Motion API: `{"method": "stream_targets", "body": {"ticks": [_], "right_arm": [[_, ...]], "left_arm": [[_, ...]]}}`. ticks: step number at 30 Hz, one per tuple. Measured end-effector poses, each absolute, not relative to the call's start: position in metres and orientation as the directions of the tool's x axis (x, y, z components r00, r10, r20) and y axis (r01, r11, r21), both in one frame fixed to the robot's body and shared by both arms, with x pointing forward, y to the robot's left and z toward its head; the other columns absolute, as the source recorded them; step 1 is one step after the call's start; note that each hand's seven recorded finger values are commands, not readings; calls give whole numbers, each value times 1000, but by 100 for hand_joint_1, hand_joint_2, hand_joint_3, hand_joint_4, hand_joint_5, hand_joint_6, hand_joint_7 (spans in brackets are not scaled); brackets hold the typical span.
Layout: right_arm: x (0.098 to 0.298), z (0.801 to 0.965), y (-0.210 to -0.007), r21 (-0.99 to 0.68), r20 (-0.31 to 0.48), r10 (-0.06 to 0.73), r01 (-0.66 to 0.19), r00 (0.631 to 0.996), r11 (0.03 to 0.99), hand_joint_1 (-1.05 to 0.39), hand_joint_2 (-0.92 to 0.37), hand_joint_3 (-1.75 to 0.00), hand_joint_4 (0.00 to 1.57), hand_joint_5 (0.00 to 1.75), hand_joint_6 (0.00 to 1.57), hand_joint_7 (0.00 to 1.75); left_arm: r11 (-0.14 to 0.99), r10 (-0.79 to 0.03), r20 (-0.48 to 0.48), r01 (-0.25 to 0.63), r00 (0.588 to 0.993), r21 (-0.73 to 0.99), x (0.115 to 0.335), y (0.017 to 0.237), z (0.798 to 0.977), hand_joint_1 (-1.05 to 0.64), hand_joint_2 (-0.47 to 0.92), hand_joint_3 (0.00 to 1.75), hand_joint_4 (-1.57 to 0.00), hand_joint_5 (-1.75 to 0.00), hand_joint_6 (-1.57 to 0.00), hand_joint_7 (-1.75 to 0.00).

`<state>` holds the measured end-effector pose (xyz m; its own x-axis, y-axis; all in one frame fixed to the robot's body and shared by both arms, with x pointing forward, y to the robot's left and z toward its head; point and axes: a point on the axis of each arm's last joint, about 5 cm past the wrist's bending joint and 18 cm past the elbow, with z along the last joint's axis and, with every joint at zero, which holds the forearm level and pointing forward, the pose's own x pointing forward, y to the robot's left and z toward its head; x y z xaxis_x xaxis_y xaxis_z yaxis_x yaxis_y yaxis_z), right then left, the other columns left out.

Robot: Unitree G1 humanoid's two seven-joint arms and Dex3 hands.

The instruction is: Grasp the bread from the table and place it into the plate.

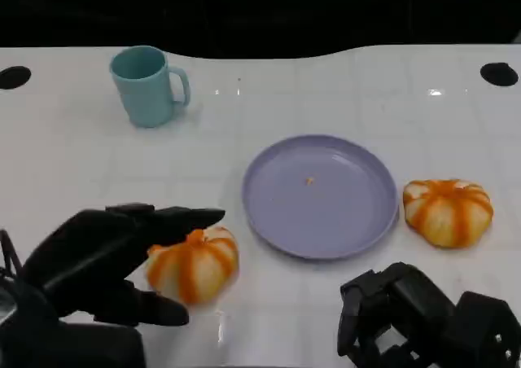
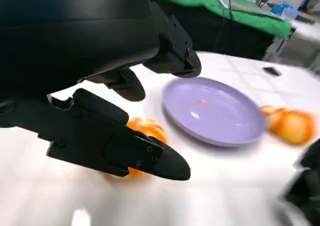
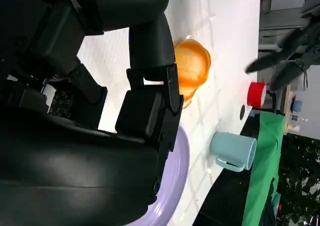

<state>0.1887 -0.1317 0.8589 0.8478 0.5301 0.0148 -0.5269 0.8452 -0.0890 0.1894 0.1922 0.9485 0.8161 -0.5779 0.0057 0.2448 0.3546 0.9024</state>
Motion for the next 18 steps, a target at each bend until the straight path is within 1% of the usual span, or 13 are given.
{"method": "stream_targets", "body": {"ticks": [2, 5, 8, 10, 13, 18], "right_arm": [[189, 859, -132, -89, 16, 531, -528, 847, 845, -105, -13, -135, 155, 129, 157, 106], [189, 859, -131, -89, 14, 531, -528, 847, 845, -105, -15, -135, 156, 128, 157, 107], [189, 859, -131, -90, 15, 531, -527, 847, 845, -105, -15, -134, 156, 128, 157, 107], [189, 859, -131, -91, 15, 530, -527, 848, 845, -105, -16, -134, 155, 128, 157, 107], [189, 859, -131, -90, 15, 530, -526, 848, 845, -105, -16, -133, 156, 128, 157, 107], [188, 859, -131, -90, 15, 530, -527, 848, 845, -105, -16, -133, 155, 128, 157, 106]], "left_arm": [[312, -577, -2, 222, 817, 924, 189, 189, 948, -65, 83, 0, -30, -19, -20, 0], [244, -569, -40, 215, 821, 946, 191, 183, 948, -66, 83, 0, -26, -14, -15, 0], [158, -549, -76, 192, 832, 969, 195, 178, 950, -64, 81, 0, -25, -12, -14, -1], [125, -544, -91, 187, 834, 974, 197, 173, 950, -64, 81, 0, -26, -11, -14, -1], [89, -539, -117, 194, 834, 977, 200, 167, 947, -64, 81, 0, -26, -10, -14, 0], [17, -508, -197, 238, 838, 971, 209, 158, 937, -62, 80, 0, -28, -9, -14, 0]]}}
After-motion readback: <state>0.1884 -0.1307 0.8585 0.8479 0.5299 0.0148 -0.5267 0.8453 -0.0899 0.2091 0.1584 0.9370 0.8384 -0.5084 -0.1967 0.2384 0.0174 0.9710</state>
